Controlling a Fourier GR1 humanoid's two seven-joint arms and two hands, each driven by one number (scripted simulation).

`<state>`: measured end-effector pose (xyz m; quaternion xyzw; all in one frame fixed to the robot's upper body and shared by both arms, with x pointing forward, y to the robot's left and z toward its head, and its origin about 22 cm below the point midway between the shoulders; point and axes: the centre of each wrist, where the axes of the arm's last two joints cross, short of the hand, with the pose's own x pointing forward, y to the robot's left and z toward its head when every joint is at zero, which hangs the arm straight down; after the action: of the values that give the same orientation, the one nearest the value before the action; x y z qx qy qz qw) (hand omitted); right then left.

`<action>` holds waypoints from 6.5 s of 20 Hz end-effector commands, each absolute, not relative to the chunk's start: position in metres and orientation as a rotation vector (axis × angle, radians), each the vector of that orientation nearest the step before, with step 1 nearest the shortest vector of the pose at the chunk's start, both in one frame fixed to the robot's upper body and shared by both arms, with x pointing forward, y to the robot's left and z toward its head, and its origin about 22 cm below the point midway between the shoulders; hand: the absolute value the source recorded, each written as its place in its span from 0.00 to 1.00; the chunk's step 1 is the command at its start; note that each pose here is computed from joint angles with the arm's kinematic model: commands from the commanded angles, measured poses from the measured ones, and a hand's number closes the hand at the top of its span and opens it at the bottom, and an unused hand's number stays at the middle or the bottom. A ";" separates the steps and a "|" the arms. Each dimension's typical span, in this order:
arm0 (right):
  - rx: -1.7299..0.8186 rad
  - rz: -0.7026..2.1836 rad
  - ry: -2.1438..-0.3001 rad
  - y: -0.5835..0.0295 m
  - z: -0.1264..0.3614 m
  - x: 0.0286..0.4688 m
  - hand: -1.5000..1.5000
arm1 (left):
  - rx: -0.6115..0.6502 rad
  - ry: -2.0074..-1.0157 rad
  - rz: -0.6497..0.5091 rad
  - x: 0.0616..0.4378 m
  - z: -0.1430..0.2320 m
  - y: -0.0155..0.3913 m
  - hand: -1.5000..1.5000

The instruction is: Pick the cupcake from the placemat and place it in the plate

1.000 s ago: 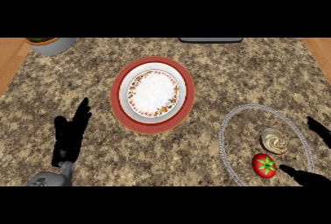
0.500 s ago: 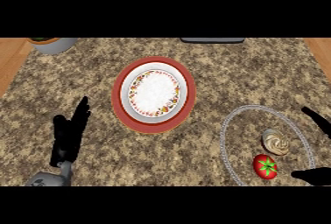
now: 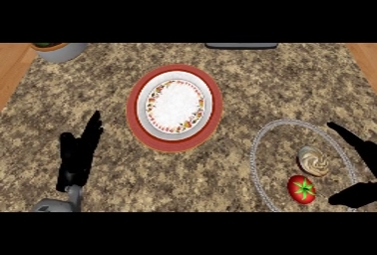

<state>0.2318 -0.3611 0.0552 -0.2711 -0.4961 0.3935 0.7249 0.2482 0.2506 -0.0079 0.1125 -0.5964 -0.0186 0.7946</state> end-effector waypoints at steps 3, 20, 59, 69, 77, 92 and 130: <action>-0.576 0.877 -1.071 -0.366 0.023 0.232 0.00 | 0.253 -1.277 -0.035 0.257 -0.015 0.249 0.50; -0.548 0.931 -1.009 -0.370 0.017 0.244 0.00 | 0.259 -1.297 -0.020 0.251 -0.022 0.264 0.50; -1.004 0.822 -1.743 0.021 0.138 0.281 1.00 | 0.192 -1.302 -0.114 0.273 -0.003 0.222 0.50; -1.069 0.701 -1.598 0.035 0.129 0.336 1.00 | 0.200 -1.300 -0.084 0.248 -0.014 0.242 0.50; -1.072 0.772 -1.471 0.015 0.108 0.377 1.00 | 0.208 -1.300 -0.071 0.261 -0.005 0.236 0.50; -0.662 1.024 -1.207 -0.035 0.052 0.399 0.00 | 0.197 -1.303 -0.079 0.255 -0.017 0.236 0.50; -0.215 0.429 -1.684 -0.085 -0.005 0.390 0.00 | 0.237 -1.302 -0.053 0.259 -0.010 0.250 0.50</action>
<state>0.3898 -0.0796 0.0055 -0.0635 -0.7455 0.1850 0.6372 0.2511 0.2455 -0.0105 0.1082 -0.6004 -0.0249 0.7919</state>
